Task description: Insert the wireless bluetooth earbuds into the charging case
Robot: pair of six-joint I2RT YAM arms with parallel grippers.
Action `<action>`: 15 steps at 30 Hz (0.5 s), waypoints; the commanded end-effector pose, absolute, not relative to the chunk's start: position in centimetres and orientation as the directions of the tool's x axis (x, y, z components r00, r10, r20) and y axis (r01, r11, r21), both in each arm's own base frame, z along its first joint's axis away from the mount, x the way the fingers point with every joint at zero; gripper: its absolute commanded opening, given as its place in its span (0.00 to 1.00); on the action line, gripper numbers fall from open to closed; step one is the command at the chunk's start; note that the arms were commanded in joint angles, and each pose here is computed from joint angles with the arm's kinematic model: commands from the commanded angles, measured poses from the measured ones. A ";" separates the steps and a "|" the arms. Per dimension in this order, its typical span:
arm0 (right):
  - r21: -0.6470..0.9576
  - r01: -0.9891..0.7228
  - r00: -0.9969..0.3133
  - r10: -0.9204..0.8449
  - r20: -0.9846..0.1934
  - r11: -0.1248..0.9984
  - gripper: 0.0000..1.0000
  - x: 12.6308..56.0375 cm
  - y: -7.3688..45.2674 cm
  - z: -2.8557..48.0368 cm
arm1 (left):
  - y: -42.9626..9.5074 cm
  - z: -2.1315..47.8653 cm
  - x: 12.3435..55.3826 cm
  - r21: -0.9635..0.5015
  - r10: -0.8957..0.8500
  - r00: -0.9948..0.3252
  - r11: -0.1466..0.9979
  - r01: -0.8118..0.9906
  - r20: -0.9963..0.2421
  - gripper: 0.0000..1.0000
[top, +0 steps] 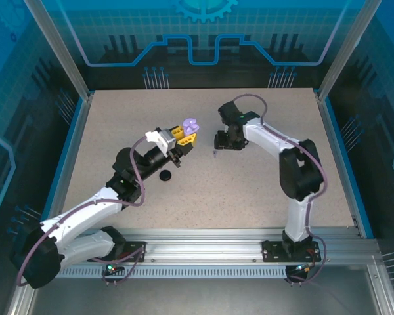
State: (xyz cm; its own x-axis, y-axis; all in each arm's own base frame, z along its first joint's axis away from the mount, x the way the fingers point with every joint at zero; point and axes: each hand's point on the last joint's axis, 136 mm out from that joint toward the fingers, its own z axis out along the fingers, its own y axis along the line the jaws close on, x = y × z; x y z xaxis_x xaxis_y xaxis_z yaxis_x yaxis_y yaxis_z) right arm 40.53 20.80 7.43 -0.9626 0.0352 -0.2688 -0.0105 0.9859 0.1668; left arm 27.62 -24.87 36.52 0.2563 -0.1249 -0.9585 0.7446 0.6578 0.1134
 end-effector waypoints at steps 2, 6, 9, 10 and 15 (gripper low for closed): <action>0.140 0.005 -0.973 0.037 -0.228 0.990 0.49 41.1 22.0 6.6 | -24.3 37.4 27.1 0.129 -0.136 0.294 0.675 0.727 -0.946 0.00; 0.097 0.006 -0.977 0.026 -0.210 0.995 0.48 41.6 22.9 5.5 | -24.3 37.5 27.0 0.132 -0.138 0.299 0.674 0.727 -0.944 0.00; 0.062 0.010 -0.980 0.023 -0.197 0.998 0.47 41.8 23.2 4.9 | -24.3 37.6 27.0 0.134 -0.135 0.301 0.675 0.725 -0.944 0.00; 0.048 0.012 -0.981 0.021 -0.192 0.999 0.46 41.8 23.2 4.6 | -24.2 37.6 27.0 0.137 -0.134 0.304 0.676 0.724 -0.943 0.00; 0.011 0.007 -0.985 0.009 -0.171 1.000 0.44 41.7 23.5 3.7 | -24.2 37.7 26.9 0.144 -0.132 0.311 0.676 0.722 -0.941 0.00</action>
State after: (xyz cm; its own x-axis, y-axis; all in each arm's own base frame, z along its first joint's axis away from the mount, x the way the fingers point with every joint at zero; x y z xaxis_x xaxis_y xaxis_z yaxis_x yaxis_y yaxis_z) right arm 42.62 23.96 4.65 -0.9760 0.0048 -0.2176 -0.0109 0.9974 0.0710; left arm 27.45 -24.61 36.79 0.2649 -0.1277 -0.9558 0.7386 0.6641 0.1159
